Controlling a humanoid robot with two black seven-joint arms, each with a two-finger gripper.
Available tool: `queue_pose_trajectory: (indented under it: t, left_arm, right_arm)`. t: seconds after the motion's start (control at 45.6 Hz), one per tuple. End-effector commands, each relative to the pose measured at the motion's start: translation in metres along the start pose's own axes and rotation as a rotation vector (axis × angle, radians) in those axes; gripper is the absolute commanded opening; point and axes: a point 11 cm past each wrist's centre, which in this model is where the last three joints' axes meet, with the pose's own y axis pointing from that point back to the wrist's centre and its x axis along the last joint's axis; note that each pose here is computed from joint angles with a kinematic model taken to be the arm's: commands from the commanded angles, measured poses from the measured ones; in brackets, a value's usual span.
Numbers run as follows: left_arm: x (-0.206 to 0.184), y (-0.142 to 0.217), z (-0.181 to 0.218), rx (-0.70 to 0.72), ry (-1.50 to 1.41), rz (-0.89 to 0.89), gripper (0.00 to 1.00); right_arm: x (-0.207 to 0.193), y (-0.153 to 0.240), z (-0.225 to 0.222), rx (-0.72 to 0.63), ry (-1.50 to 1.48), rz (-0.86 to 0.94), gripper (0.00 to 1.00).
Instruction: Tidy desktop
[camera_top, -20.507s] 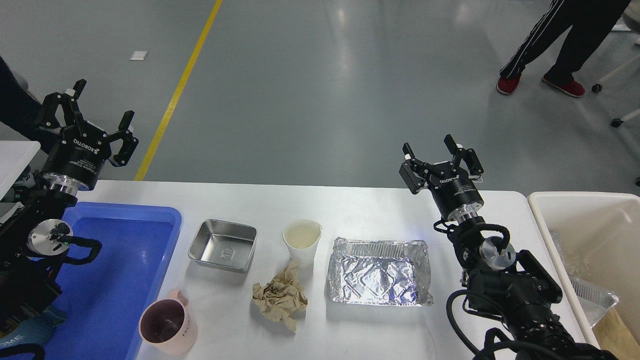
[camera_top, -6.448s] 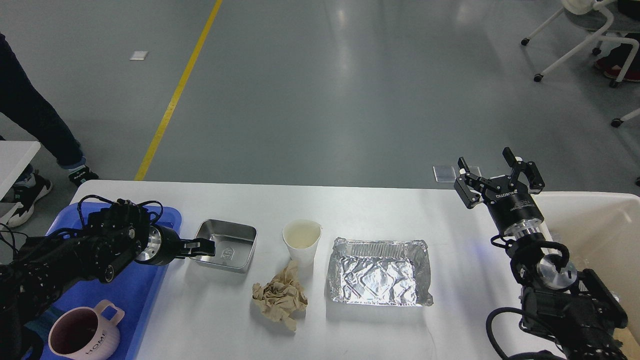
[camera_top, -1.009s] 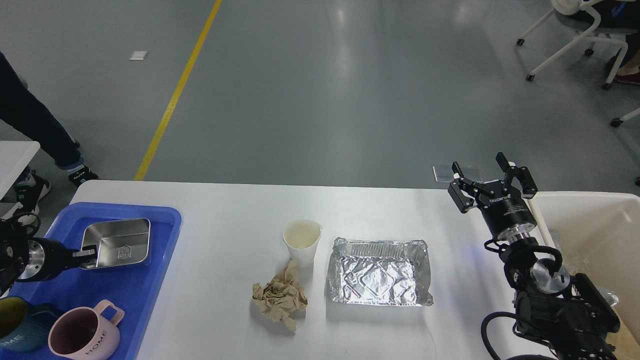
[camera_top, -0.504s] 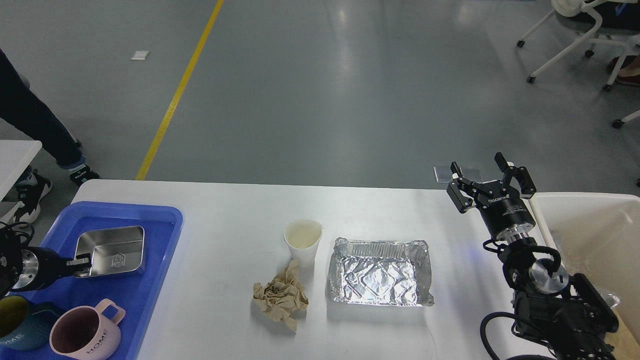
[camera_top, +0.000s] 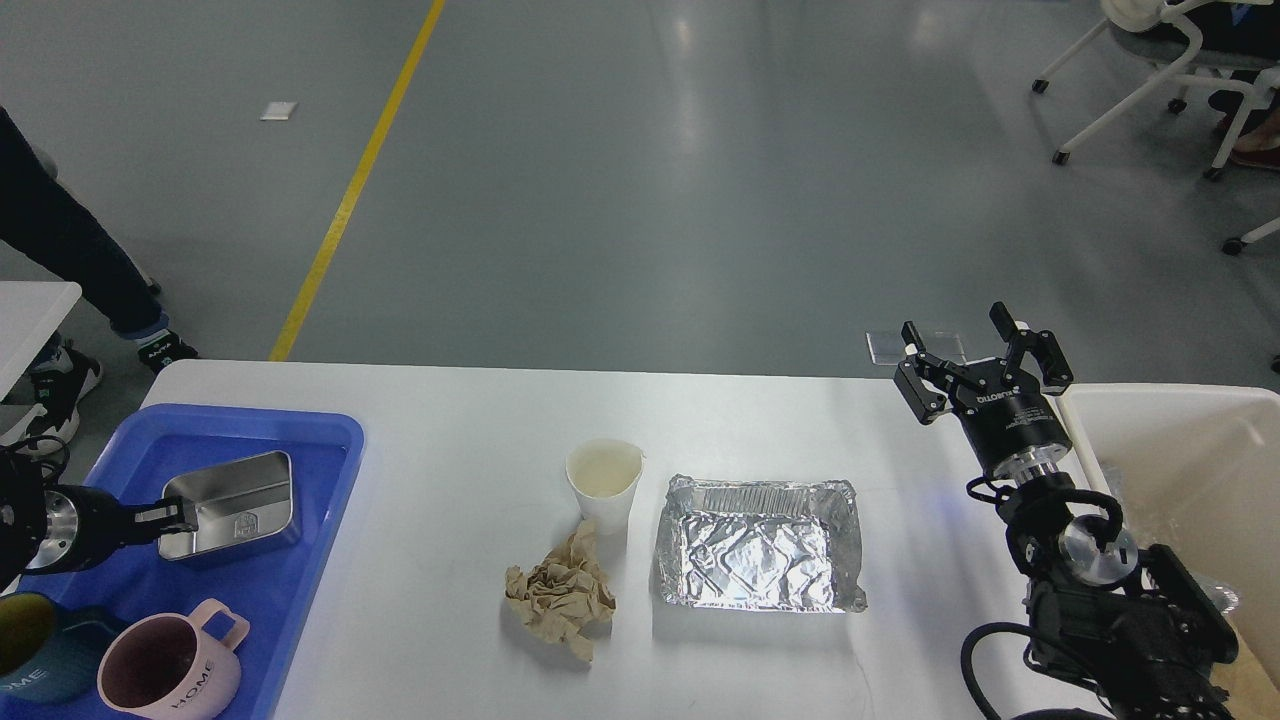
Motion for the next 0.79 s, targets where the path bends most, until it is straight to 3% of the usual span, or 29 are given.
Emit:
queue_pose_trajectory:
  t: [0.0,0.197,0.395,0.526,0.768]
  left_arm:
    - [0.019,0.007,0.011,-0.027,0.021,0.026,0.97]
    - [0.086,0.069,-0.012,-0.056,0.183,0.118,0.97]
    - [0.149,0.125,-0.005,-0.185,0.305,0.303,0.97]
    - [0.182,0.153,0.018,-0.334,0.377,0.403,0.97]
    - [0.211,0.169,0.068,-0.679,0.599,0.495,0.97]
  right_arm:
    - [0.001,0.001,-0.002,0.001,0.003,0.003,1.0]
    - [-0.001,0.0,-0.002,0.001,0.006,-0.001,1.0]
    - [-0.005,-0.006,0.0,-0.006,0.005,-0.009,1.0]
    - [-0.005,-0.007,-0.001,-0.005,-0.001,0.005,1.0]
    - [-0.011,-0.01,-0.001,-0.012,0.006,-0.006,1.0]
